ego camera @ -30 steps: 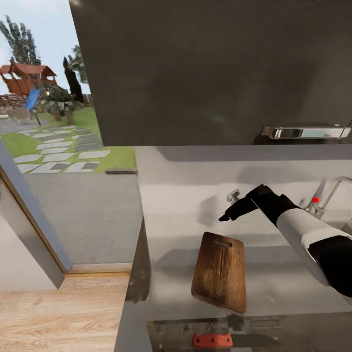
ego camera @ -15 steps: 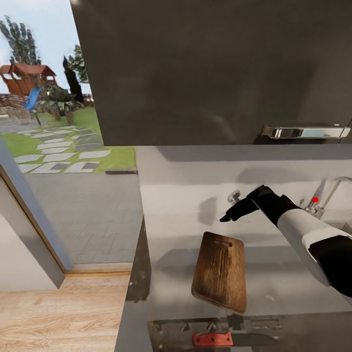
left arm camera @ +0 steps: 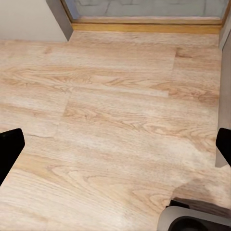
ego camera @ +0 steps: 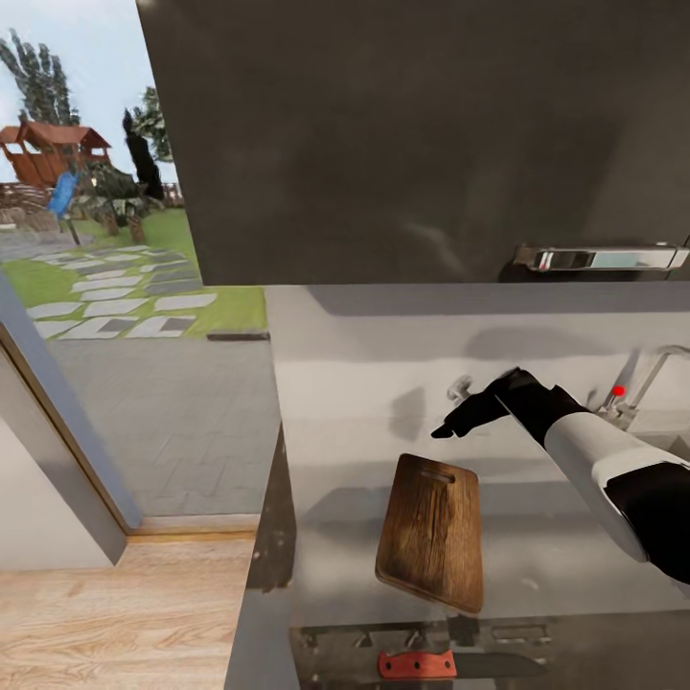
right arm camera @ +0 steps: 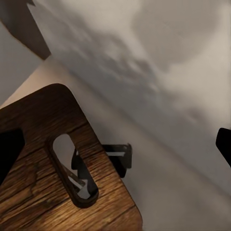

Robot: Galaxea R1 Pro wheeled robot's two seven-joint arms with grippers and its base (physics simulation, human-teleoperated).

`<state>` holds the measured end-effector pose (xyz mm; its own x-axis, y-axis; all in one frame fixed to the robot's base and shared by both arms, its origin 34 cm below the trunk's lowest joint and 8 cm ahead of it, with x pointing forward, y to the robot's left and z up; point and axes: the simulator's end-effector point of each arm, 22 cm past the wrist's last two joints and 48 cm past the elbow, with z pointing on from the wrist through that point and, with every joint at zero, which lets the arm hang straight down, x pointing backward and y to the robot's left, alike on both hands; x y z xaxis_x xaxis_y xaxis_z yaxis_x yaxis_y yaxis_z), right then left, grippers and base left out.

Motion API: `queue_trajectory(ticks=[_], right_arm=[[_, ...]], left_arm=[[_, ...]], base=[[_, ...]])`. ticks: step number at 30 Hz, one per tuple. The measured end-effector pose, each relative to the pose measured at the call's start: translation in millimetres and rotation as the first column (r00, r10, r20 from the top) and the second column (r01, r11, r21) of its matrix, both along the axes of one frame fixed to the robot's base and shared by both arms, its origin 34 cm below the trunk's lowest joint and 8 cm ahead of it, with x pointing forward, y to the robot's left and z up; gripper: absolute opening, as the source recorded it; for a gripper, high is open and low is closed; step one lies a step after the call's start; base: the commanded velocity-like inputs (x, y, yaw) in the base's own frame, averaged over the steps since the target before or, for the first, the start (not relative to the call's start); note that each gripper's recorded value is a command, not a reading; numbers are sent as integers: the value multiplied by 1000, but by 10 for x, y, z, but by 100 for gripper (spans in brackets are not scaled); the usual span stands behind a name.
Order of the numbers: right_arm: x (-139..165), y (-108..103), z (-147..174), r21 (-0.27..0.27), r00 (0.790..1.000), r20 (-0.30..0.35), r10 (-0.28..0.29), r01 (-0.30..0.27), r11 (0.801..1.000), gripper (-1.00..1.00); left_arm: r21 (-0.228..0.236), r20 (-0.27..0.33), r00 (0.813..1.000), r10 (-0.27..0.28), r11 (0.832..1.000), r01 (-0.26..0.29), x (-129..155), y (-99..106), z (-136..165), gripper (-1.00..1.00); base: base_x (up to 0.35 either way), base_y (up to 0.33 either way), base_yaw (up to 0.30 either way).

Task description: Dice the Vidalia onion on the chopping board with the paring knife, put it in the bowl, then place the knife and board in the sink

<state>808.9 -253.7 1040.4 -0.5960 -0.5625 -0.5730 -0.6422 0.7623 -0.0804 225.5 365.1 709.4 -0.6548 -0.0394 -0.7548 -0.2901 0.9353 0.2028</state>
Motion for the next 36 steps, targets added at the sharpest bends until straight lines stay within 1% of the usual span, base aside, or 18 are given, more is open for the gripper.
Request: queue_trajectory(ticks=[26, 36], right_arm=[[2, -2, -215, 1, 999, -32, 0, 0, 1000, 100], [-21, -37, -340, -3, 999, -54, -5, 5, 1000, 100]], left_arm=[[0, -30, 1000, 0, 1000, 0, -87, -1, -33, 100], [0, -42, 999, 0, 1000, 0, -124, -1, -46, 100]], base=[[0, 0, 0], [0, 0, 0]])
